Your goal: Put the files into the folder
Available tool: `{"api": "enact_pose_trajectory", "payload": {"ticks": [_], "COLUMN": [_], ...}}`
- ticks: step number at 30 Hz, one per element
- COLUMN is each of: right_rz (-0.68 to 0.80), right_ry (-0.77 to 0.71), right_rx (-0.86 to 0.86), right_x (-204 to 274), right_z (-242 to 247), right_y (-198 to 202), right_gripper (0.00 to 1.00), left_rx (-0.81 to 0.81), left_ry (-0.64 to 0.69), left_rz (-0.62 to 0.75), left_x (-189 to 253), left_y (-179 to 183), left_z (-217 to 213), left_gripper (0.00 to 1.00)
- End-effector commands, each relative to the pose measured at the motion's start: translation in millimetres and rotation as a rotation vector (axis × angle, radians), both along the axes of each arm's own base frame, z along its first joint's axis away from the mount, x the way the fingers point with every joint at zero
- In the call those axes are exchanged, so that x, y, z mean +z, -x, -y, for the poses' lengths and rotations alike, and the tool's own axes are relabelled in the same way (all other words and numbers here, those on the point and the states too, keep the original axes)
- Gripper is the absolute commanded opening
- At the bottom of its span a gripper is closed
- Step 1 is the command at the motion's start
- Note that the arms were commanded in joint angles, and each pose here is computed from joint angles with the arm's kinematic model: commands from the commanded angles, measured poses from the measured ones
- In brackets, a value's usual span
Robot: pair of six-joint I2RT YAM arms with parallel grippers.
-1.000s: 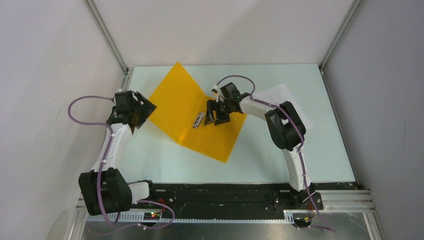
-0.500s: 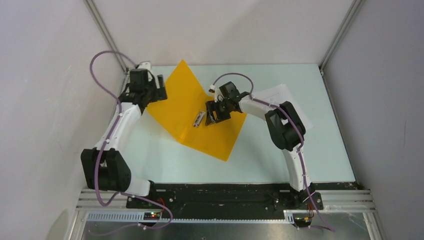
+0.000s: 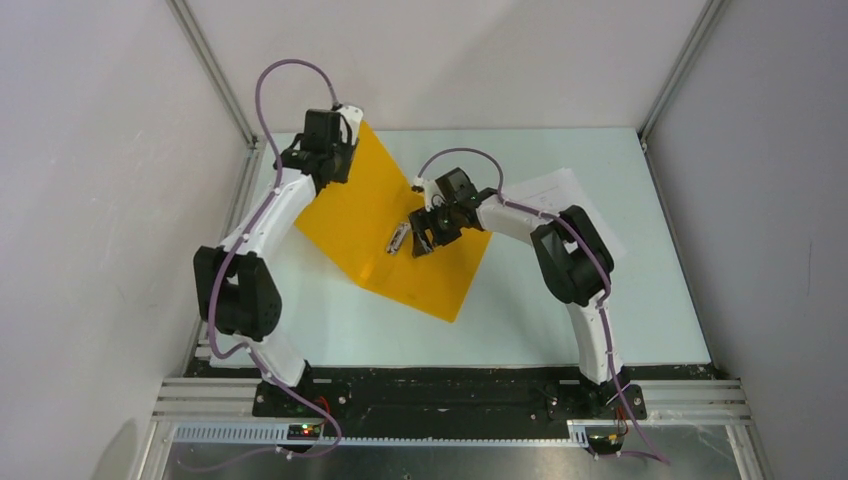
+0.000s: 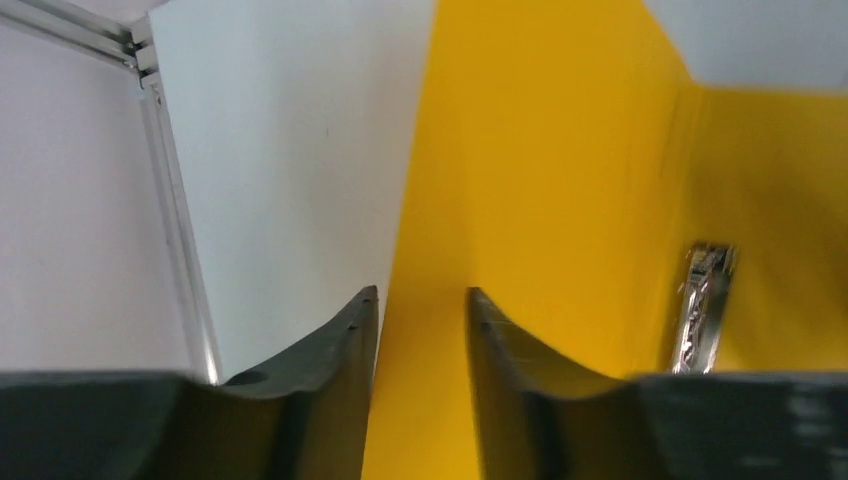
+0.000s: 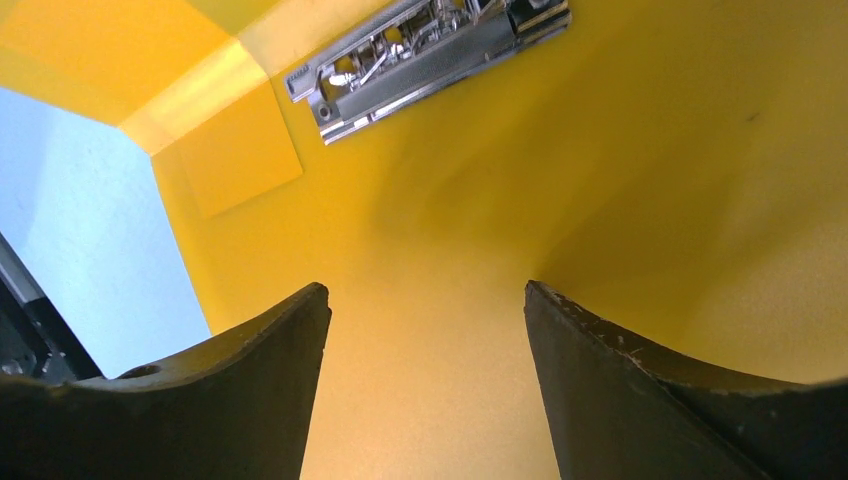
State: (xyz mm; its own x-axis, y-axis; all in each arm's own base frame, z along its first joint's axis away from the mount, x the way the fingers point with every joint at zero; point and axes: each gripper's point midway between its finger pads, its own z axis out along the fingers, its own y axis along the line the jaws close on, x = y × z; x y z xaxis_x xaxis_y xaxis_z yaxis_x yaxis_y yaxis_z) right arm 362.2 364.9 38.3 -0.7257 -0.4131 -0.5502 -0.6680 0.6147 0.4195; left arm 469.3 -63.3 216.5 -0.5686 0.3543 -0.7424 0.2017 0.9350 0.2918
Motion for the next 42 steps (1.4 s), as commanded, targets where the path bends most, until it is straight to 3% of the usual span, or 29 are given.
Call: {"api": "enact_pose_trajectory", "payload": {"ticks": [1, 7, 13, 18, 19, 21, 22, 24, 28, 32, 36, 42], "right_rz": [0.006, -0.008, 0.005, 0.086, 0.084, 0.068, 0.059, 0.038, 0.083, 0.17, 0.164, 0.128], "right_ry": [0.08, 0.136, 0.165, 0.126, 0.12, 0.121, 0.123, 0.135, 0.137, 0.145, 0.156, 0.242], "right_rx": [0.004, -0.026, -0.091, -0.056, -0.043, -0.016, -0.016, -0.017, -0.035, 0.021, 0.062, -0.035], "right_x": [-5, -8, 4, 37, 37, 28, 24, 12, 12, 23, 17, -16], "right_z": [23, 67, 107, 99, 95, 86, 85, 82, 69, 41, 21, 15], "right_y": [11, 26, 24, 26, 29, 37, 39, 41, 27, 26, 41, 42], "right_gripper": [0.77, 0.77, 0.77, 0.78, 0.78, 0.79, 0.79, 0.79, 0.77, 0.97, 0.99, 1.0], "left_rx": [0.033, 0.206, 0.353, 0.485, 0.505, 0.545, 0.552, 0.545, 0.551, 0.548, 0.537, 0.527], "left_ry": [0.082, 0.345, 0.554, 0.63, 0.614, 0.574, 0.564, 0.543, 0.489, 0.408, 0.395, 0.405], "left_rz": [-0.041, -0.162, -0.333, -0.446, -0.46, -0.455, -0.447, -0.451, -0.462, -0.446, -0.437, -0.4], "left_x": [-1, -37, -91, -135, -145, -153, -152, -152, -159, -161, -155, -142], "left_y": [14, 47, 121, 175, 182, 184, 181, 172, 147, 128, 121, 114], "left_z": [-4, -13, -8, -14, -17, -27, -30, -33, -39, -50, -51, -49], "left_gripper": [0.26, 0.01, 0.0, 0.0, 0.01, 0.21, 0.39, 0.52, 0.56, 0.56, 0.56, 0.56]}}
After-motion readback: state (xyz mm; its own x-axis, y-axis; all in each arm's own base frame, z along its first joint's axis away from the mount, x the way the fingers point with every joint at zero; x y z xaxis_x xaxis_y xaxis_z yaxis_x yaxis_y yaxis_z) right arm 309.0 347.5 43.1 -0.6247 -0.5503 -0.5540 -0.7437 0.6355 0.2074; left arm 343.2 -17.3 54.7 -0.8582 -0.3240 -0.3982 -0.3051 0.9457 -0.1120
